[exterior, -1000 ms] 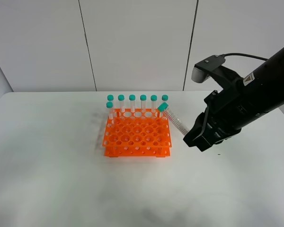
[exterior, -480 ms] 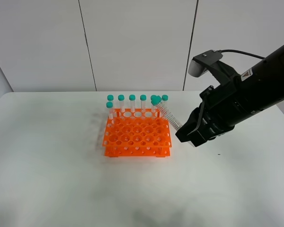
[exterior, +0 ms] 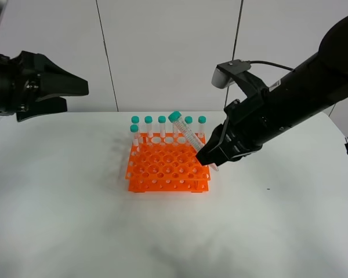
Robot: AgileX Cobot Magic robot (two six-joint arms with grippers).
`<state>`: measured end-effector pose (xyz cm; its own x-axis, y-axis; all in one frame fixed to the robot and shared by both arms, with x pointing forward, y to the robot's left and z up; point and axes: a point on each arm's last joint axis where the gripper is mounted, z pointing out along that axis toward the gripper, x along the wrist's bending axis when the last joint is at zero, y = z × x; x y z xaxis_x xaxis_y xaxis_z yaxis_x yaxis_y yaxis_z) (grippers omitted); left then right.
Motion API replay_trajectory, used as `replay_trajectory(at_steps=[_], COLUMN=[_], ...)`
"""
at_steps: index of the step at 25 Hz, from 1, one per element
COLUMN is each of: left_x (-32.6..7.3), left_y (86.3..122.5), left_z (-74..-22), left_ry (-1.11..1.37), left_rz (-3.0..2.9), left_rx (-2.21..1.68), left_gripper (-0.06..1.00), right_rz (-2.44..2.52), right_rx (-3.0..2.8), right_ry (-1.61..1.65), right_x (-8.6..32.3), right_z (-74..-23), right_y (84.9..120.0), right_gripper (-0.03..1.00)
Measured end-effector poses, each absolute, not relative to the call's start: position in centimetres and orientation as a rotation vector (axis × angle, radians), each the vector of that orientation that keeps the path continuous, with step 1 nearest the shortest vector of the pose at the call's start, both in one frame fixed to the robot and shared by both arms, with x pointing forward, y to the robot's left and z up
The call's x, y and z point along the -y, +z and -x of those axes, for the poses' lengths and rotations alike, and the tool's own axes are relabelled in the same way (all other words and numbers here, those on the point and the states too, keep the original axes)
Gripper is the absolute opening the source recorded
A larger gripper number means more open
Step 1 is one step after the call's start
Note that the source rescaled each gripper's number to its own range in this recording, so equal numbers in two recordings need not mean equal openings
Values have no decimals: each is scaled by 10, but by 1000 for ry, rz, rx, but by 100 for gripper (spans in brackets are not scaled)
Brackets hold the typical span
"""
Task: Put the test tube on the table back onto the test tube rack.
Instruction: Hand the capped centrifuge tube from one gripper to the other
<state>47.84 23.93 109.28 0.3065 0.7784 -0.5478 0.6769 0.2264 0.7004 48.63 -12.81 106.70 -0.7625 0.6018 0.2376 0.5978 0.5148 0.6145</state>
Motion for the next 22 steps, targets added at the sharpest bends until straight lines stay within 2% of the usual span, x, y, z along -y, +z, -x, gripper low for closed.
replay_trajectory(at_steps=[14, 22], left_x=[-162, -138], left_y=[1051, 1031], left_z=[-501, -510], left_ry=[-182, -262], left_rz=[-1502, -1455], left_rx=[-1328, -1318], left_gripper=[100, 100], right_rz=[-1070, -1070], right_rx=[-2749, -2744], right_ry=[1126, 1128], right_x=[120, 120], right_z=[-497, -498], right_y=[1057, 1057], right_gripper=[1, 1])
